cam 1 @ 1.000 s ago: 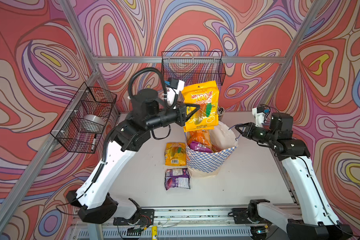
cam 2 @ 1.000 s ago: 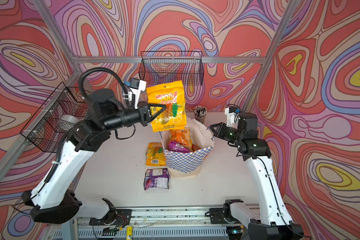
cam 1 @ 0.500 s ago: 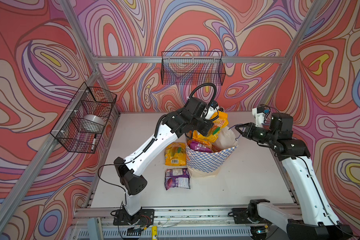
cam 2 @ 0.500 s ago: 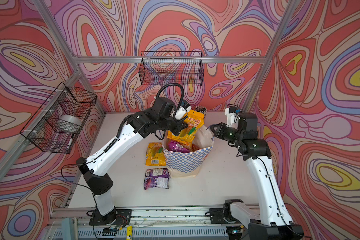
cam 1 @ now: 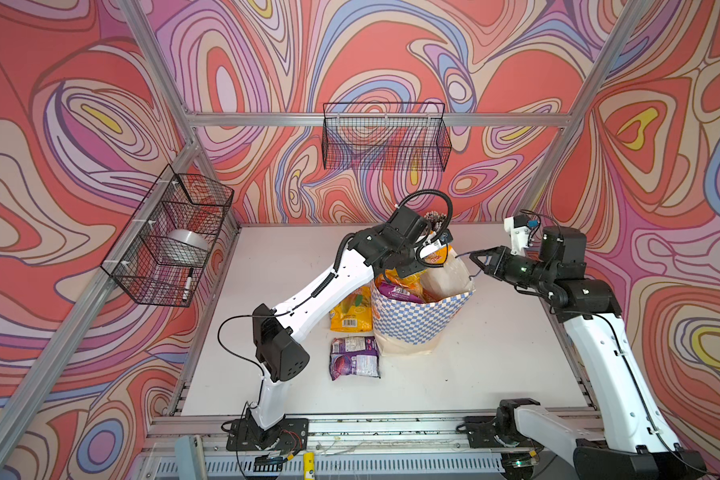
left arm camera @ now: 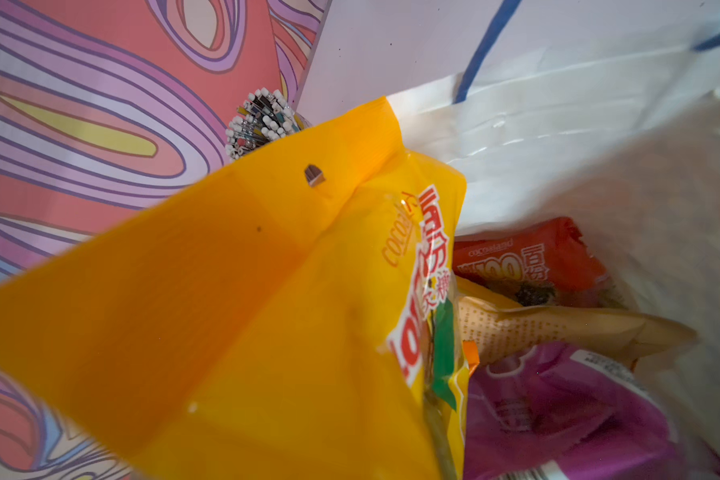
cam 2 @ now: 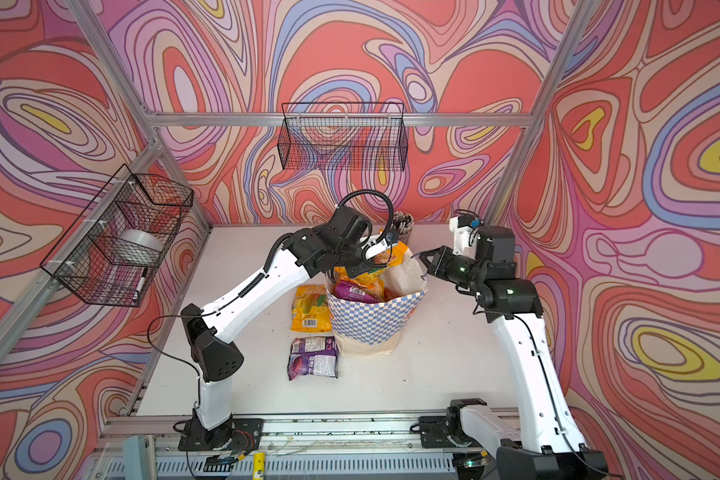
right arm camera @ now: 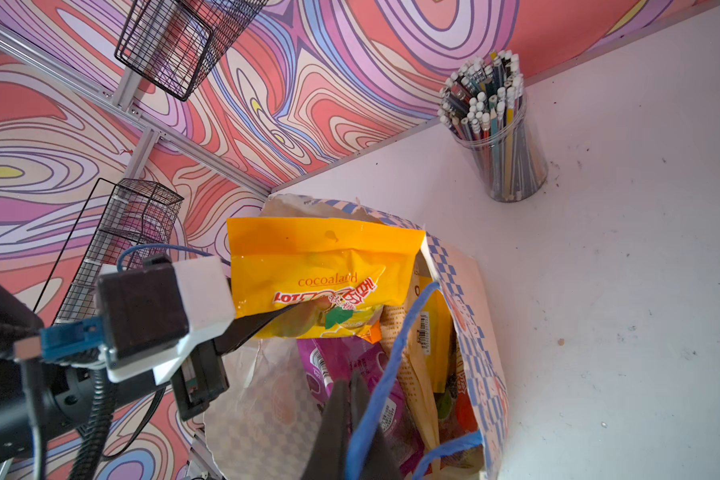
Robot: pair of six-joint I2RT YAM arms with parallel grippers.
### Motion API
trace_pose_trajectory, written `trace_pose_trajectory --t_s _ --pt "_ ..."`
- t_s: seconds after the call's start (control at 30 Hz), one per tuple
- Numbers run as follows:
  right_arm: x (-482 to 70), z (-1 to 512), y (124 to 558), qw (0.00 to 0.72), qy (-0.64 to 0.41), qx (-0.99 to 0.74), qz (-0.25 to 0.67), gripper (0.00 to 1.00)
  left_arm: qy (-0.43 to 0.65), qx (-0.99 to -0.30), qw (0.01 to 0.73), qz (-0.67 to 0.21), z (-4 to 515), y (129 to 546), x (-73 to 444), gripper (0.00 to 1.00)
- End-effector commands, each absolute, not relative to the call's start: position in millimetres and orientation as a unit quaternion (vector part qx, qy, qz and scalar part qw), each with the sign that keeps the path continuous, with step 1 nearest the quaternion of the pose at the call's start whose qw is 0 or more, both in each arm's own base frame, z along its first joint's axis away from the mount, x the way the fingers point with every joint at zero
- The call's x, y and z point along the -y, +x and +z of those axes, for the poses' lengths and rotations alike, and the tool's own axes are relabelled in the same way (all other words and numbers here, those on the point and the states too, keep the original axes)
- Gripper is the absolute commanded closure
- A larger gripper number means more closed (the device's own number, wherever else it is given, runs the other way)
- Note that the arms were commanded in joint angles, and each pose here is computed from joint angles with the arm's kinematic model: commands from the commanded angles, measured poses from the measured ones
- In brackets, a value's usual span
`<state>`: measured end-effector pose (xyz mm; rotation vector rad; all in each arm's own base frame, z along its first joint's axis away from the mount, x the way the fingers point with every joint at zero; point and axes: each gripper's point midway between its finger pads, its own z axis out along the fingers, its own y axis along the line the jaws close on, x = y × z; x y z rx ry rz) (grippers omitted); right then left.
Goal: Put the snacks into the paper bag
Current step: 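Lower the yellow pack into the bag held by the right gripper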
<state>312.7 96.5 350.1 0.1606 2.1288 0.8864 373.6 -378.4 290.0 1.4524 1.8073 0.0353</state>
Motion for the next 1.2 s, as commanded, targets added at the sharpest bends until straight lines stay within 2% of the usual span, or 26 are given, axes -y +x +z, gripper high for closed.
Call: trace_pose_trajectory --t_s 0.0,0.27,0.63,0.7,0.8,0.93,1.03,1.17 --pt "-99.7 358.2 308.8 0.411 0.055 -0.836 0.36 1.0 0.616 -0.658 0.416 0.122 305.1 385.1 358.7 1.0" --pt "-100.7 360.0 309.2 0.41 0.056 -0.834 0.365 1.0 0.65 -0.628 0.408 0.125 307.6 357.2 351.4 1.0" --pt "-108.4 363.8 311.3 0.403 0.049 -0.826 0.391 1.0 0.652 -0.597 0.375 0.278 272.8 417.0 364.1 1.0" --pt "-110.0 366.0 311.4 0.402 0.048 -0.824 0.396 1.0 0.655 -0.603 0.361 0.278 263.4 422.2 369.9 1.0" --pt "-110.7 369.1 310.6 0.403 0.046 -0.823 0.397 1.0 0.683 -0.604 0.325 0.252 236.7 408.2 377.5 0.99" --pt "-110.6 370.6 310.0 0.406 0.044 -0.823 0.396 1.0 0.704 -0.608 0.297 0.215 223.8 385.4 379.0 0.86" --pt "-110.8 368.5 310.5 0.403 0.044 -0.824 0.396 1.0 0.69 -0.621 0.318 0.192 247.8 376.8 379.8 0.64" --pt "-110.5 369.2 312.2 0.405 0.046 -0.822 0.397 1.0 0.65 -0.631 0.38 0.184 293.2 376.9 380.2 0.33"
